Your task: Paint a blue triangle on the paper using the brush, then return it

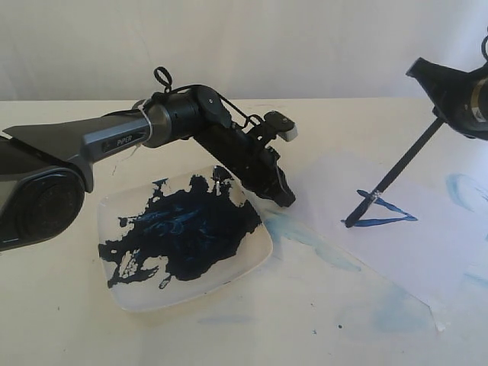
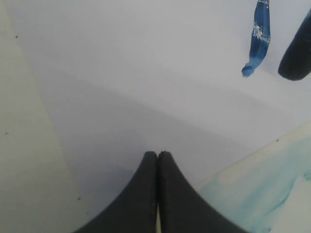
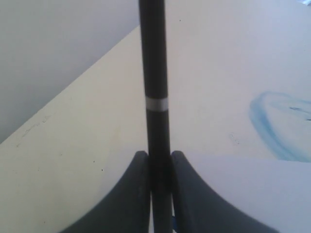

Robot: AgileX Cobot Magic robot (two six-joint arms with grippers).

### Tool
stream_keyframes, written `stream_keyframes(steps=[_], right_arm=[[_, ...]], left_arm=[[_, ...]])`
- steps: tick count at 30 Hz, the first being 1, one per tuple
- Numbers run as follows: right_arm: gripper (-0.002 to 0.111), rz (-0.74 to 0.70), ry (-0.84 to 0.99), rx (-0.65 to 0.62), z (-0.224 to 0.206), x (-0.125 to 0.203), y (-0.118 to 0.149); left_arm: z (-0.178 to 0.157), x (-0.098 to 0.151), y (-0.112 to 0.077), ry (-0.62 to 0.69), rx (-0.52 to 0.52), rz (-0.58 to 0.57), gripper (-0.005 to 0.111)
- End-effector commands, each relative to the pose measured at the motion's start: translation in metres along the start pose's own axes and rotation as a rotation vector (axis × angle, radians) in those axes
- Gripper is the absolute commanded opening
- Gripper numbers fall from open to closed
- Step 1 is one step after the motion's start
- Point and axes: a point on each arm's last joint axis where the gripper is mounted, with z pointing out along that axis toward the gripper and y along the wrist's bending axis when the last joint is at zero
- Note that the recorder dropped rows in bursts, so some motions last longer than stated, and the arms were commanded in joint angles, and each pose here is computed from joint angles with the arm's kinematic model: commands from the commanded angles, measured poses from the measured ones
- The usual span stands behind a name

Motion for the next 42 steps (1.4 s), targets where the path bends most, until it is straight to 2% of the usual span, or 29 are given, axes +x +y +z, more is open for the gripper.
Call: stream_keyframes(steps=[1, 10, 42], right_arm=[[0.0, 0.004, 0.008, 0.004, 0.0054, 0.0017, -0.0005], [0.0, -0.003, -0.051, 0.034, 0.0072, -0.0028, -0.0033], [0.0, 0.011, -0.04, 0.046, 0.0123, 0.0004, -0.0049]], left_arm=[[-0.0012, 0.0005, -0.0024, 0.012, 0.027, -0.007, 0.0], [-0.0012, 0.0005, -0.0024, 0.012, 0.027, -0.007, 0.0], [-0.0012, 0.0005, -0.0024, 0.012, 0.027, -0.005, 0.0]])
